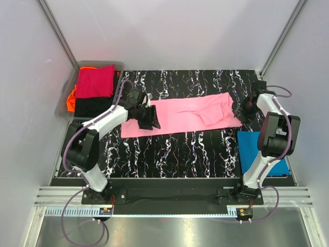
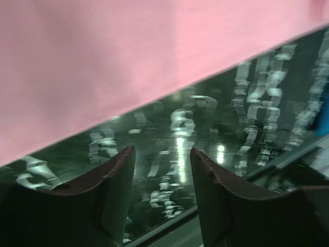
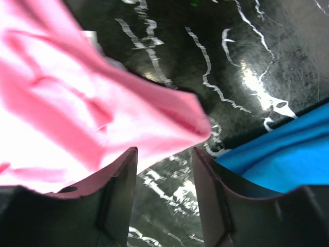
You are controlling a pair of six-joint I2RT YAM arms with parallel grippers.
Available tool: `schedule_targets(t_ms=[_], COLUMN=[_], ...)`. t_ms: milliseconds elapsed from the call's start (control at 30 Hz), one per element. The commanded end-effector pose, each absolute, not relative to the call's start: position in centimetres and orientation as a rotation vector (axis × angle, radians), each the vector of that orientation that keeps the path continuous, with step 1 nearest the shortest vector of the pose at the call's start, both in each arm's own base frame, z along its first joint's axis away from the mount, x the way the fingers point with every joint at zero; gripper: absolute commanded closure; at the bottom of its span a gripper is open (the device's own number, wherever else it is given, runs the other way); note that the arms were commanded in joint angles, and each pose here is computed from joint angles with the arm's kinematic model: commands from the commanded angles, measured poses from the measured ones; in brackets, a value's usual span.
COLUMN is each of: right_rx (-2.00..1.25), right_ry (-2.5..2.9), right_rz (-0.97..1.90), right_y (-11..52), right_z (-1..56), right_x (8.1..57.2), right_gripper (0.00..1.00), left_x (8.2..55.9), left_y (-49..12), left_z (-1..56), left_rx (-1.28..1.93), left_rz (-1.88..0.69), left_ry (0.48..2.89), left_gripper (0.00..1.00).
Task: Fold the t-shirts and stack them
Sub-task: Fold the tshirt
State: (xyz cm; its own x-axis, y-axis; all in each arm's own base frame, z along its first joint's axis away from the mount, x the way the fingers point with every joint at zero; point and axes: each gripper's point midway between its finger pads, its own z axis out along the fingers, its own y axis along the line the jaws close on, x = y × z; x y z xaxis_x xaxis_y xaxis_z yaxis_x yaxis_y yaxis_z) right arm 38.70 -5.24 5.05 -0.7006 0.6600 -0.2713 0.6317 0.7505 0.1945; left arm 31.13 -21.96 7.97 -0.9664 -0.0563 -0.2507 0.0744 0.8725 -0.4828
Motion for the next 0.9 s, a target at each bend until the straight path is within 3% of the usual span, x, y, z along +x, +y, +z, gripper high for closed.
schedule_targets(t_ms=[0, 333, 533, 867], right_rx=[0.926, 0.801, 0.773, 0.768], right_ry=[2.518, 2.391, 2.403, 2.422], right_rz=[0.209, 0.486, 0.548, 0.548], right_y=[-5.0, -2.3, -1.5, -1.3], right_z=[10.0, 12.9, 12.4, 11.3], right_x=[40.6, 44.3, 44.3, 43.7], right_gripper=[0.44, 0.46, 0.48, 0.48], left_x=[32.6, 35.6, 37.3, 38.4], left_y=[-27.6, -39.5, -45.8, -47.4], left_z=[14.5, 17.0, 15.0, 9.7], left_rx=[0.018, -0.126, -0.205, -0.293], left_rz=[-1.016, -1.326, -1.352, -1.251], left_ry=[2.535, 2.265, 2.267, 2.313], left_gripper=[0.48, 0.42, 0.44, 0.55])
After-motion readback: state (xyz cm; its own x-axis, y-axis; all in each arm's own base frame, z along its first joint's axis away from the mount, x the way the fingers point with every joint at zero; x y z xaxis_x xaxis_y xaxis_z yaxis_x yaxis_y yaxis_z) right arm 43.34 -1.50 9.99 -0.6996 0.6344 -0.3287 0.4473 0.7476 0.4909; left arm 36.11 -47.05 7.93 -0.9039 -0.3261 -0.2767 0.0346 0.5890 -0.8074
